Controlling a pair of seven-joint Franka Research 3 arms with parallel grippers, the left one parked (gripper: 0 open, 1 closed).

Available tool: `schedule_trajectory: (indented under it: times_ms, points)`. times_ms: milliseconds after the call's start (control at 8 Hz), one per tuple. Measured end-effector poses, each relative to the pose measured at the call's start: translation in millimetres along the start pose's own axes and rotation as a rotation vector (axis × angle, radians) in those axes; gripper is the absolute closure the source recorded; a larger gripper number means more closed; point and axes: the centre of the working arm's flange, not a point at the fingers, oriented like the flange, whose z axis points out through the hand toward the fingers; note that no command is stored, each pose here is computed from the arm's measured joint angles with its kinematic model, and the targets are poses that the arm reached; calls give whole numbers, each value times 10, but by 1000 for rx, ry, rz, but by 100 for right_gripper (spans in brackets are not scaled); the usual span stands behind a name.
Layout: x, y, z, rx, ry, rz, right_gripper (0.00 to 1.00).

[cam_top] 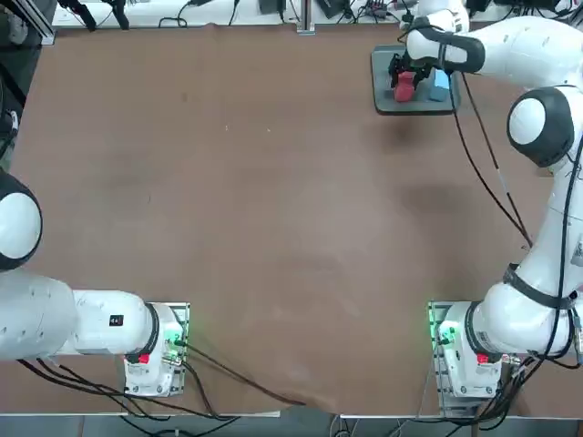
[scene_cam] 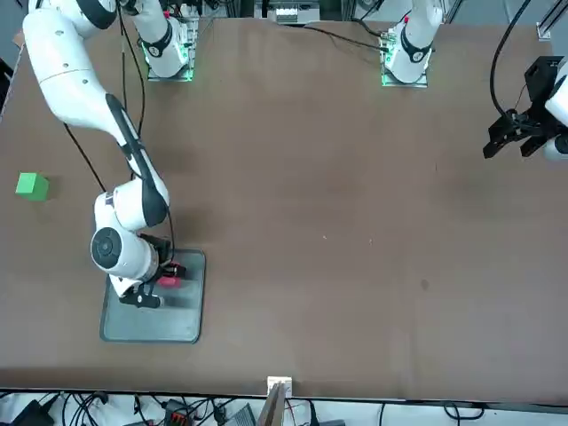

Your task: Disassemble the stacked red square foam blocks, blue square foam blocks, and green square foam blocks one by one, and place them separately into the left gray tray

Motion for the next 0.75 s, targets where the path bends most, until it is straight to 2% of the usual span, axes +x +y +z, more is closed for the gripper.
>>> schedule_trajectory:
  times_ms: [250,375,500,750]
  points:
    - [34,12,-254,-10,11,3,0]
    - [23,45,-519,-34,0,7,0]
    - [-1,106,-868,-60,-4,16,0]
    - [-98,332,-1651,-47,-9,84,0]
